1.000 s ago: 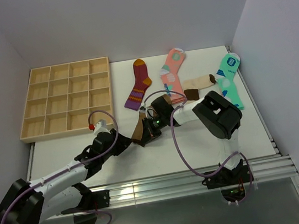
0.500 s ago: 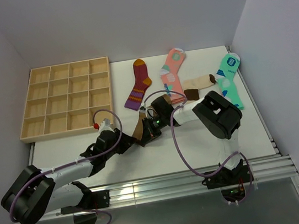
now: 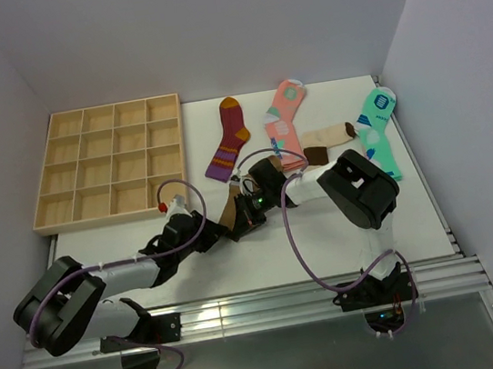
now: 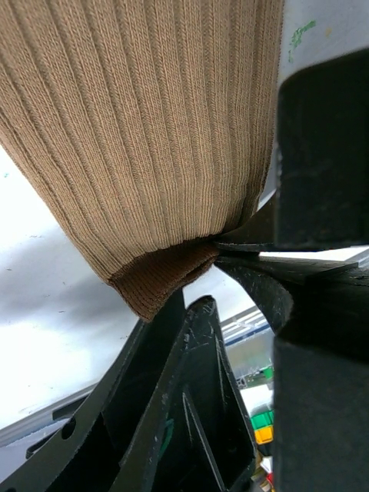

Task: Roll the socks
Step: Roll the sock at the center of the board.

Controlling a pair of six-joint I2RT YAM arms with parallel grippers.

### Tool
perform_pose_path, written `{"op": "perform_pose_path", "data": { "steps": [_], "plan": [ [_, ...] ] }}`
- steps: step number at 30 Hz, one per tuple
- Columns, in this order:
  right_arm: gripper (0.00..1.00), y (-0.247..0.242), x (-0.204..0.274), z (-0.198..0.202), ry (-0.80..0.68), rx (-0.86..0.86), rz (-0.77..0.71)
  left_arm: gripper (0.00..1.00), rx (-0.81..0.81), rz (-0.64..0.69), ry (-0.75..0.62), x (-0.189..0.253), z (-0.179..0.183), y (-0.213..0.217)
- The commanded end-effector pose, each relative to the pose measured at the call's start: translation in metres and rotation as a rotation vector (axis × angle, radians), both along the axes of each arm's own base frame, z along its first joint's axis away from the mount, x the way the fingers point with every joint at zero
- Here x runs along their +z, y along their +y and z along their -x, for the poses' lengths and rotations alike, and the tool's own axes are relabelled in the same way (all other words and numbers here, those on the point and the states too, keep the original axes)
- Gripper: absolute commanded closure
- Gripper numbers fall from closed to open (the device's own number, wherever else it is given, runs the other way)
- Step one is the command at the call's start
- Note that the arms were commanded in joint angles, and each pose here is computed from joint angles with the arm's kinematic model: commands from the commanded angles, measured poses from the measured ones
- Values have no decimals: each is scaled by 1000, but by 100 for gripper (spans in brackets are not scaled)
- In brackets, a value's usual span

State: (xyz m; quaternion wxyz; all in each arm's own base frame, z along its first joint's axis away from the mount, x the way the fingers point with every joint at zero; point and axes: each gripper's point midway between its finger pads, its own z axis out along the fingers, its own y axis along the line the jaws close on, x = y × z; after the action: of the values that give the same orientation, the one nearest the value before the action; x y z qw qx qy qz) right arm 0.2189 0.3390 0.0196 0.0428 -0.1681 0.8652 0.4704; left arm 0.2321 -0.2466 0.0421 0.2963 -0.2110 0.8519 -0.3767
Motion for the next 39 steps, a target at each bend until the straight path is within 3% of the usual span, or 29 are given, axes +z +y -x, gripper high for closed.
{"op": "perform_pose_path", "data": {
  "steps": [1, 8, 13, 14, 17, 18, 22, 29, 39],
  "plan": [
    [100, -5, -11, -9, -3, -24, 42, 71, -13, 82, -65, 23, -9, -14],
    [100, -4, -9, -9, -8, -24, 40, 66, 4, 75, -76, 31, -8, -8],
    [100, -5, -7, -11, -14, -26, 42, 49, 73, -5, -25, 21, -2, 14],
    [100, -5, -8, -10, -14, -26, 44, 40, 74, -13, -17, 20, 0, 16],
    [100, -6, -8, -11, -19, -28, 51, 29, 89, -30, 1, 17, 5, 23],
    [100, -6, -8, -11, -21, -27, 53, 28, 94, -32, 6, 16, 5, 24],
    [100, -7, -10, -11, -18, -28, 56, 38, 110, -34, 11, 16, 3, 26],
    [100, -7, -10, -11, -18, -30, 55, 70, 91, -53, 25, 11, -3, 17],
    [100, -7, -9, -10, -23, -26, 50, 85, 51, -29, -19, 18, -10, 4]
  ]
}}
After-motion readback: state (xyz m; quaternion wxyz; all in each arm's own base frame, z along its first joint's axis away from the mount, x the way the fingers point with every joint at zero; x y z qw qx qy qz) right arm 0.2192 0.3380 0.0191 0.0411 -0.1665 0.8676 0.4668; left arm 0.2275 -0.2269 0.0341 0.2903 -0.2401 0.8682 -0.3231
